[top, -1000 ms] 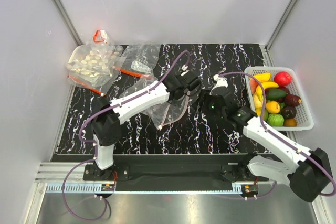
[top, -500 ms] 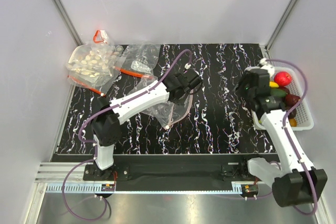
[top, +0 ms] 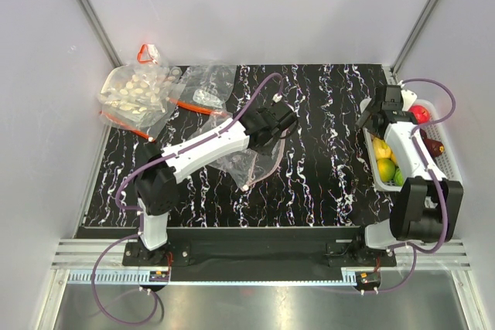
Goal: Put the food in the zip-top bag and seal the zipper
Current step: Pick up the fake fruit from the bin.
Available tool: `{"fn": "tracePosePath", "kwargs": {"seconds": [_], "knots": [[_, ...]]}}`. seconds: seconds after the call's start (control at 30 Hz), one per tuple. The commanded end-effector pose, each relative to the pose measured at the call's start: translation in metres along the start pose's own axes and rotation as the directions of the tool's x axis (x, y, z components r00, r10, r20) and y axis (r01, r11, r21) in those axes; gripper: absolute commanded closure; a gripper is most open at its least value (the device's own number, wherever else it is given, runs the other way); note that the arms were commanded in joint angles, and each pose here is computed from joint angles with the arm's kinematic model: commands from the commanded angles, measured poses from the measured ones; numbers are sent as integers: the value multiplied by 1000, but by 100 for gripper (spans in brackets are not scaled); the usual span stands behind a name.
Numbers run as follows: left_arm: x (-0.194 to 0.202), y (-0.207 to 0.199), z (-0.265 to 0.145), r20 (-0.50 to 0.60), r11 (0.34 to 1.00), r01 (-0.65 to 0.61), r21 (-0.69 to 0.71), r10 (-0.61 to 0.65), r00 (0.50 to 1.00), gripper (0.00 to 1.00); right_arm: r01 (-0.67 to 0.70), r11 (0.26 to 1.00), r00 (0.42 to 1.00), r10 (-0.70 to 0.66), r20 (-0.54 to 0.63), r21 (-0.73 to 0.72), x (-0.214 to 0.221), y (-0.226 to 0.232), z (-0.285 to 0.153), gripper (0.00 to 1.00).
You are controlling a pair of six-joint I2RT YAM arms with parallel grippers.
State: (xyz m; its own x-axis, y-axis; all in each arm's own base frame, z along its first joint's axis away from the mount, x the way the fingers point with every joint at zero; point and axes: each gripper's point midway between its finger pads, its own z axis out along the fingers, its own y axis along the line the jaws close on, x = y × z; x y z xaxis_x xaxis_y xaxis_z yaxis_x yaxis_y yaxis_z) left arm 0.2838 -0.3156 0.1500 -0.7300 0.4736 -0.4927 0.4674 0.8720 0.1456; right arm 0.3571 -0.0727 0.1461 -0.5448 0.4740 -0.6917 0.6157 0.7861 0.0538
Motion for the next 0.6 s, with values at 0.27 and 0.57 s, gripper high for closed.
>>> {"fn": "tracePosePath", "kwargs": {"seconds": [0.27,0.57], "knots": [[-21,-10,-34,103,997,17,81,-25,994,100,-66,991,998,63,24,118,-21,-23,49,17],[-19,-12,-40,117,997,12,77,-21,993,100,-125,981,991,117,66,145,-27,-36,47,50]]}}
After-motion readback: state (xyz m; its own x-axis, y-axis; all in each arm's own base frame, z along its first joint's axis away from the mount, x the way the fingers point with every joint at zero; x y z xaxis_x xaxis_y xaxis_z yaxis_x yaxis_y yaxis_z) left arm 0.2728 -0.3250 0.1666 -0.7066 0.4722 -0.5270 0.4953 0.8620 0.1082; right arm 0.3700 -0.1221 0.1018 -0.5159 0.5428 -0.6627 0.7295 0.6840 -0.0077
